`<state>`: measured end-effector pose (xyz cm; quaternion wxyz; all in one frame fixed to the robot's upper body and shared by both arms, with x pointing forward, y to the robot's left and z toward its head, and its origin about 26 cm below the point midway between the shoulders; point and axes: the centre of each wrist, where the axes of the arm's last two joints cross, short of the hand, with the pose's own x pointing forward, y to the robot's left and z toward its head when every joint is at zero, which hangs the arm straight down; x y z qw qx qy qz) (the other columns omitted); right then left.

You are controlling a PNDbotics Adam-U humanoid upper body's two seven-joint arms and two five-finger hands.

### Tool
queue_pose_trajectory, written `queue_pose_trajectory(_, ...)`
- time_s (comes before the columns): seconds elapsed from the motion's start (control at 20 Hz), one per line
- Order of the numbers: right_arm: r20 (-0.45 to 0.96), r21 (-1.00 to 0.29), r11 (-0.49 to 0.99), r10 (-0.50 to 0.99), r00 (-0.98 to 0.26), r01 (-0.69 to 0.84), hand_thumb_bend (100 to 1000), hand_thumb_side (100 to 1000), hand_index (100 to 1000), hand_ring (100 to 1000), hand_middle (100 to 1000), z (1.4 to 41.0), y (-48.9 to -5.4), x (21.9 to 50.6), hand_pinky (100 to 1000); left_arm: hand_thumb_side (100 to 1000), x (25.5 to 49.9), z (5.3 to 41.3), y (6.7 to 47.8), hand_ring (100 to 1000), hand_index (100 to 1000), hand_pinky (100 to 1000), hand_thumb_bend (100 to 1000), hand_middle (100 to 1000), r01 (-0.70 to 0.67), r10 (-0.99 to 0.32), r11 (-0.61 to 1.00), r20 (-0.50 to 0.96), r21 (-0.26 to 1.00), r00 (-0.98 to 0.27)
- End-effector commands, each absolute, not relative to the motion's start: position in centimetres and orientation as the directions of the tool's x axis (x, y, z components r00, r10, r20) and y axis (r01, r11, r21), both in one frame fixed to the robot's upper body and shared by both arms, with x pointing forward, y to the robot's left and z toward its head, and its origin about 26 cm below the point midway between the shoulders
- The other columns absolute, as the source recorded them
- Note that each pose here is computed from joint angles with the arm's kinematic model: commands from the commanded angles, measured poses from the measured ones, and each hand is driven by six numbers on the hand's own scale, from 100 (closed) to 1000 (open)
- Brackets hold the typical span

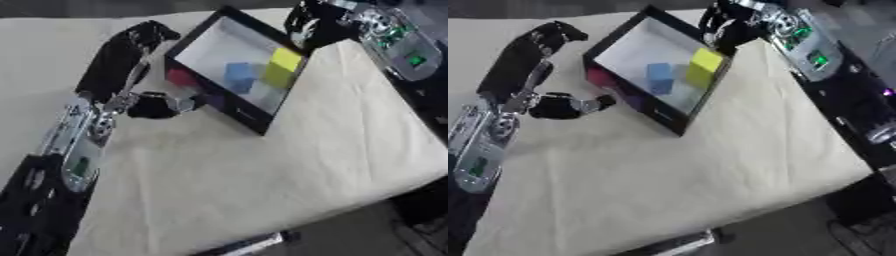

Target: Pick up the objects with one hand, pass them to the other hand, and then place them into the box on the other side of the table.

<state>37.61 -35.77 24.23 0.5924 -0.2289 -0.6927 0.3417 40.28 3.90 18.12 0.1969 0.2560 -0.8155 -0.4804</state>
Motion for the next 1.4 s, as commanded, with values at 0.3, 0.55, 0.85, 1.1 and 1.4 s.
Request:
queue_pose_trajectory(0.3, 0.688, -0.633, 0.762, 0.634, -0.355, 0.134, 100, 495, 987, 967, 873, 28.2, -35.3, 35.1, 726, 534, 40.2, 19.7, 5.3, 718, 767, 772, 251, 727, -0.249, -0.601, 0.452, 0.087, 0.856, -0.795)
queue_pose_trajectory(0.55, 0.713, -0.568, 0.811, 0.569, -0.410, 0.138, 100, 477, 1000, 1000, 939, 28.7, -35.8, 34.0, 742, 444, 40.6, 20.5, 7.4, 745, 773, 794, 100, 741, -0.180, -0.546, 0.510, 0.156, 0.841, -0.823)
queue_pose_trajectory(0.85, 0.718, -0.485, 0.852, 0.517, -0.467, 0.197, 100, 406, 1000, 1000, 953, 29.5, -37.4, 32.4, 712, 490, 41.2, 22.4, 12.3, 701, 752, 779, 100, 690, -0.161, -0.556, 0.555, 0.220, 0.816, -0.801)
queue_pose_trajectory(1.1, 0.752, -0.377, 0.897, 0.442, -0.488, 0.232, 100, 542, 1000, 1000, 953, 29.9, -39.3, 31.2, 703, 535, 41.1, 24.7, 18.4, 731, 779, 794, 100, 714, -0.216, -0.643, 0.540, 0.234, 0.813, -0.729)
queue_pose_trajectory(1.4, 0.764, -0.309, 0.911, 0.409, -0.499, 0.273, 100, 635, 1000, 1000, 946, 29.9, -40.8, 29.9, 702, 745, 40.2, 26.8, 24.7, 744, 799, 813, 100, 712, -0.128, -0.695, 0.533, 0.346, 0.836, -0.631)
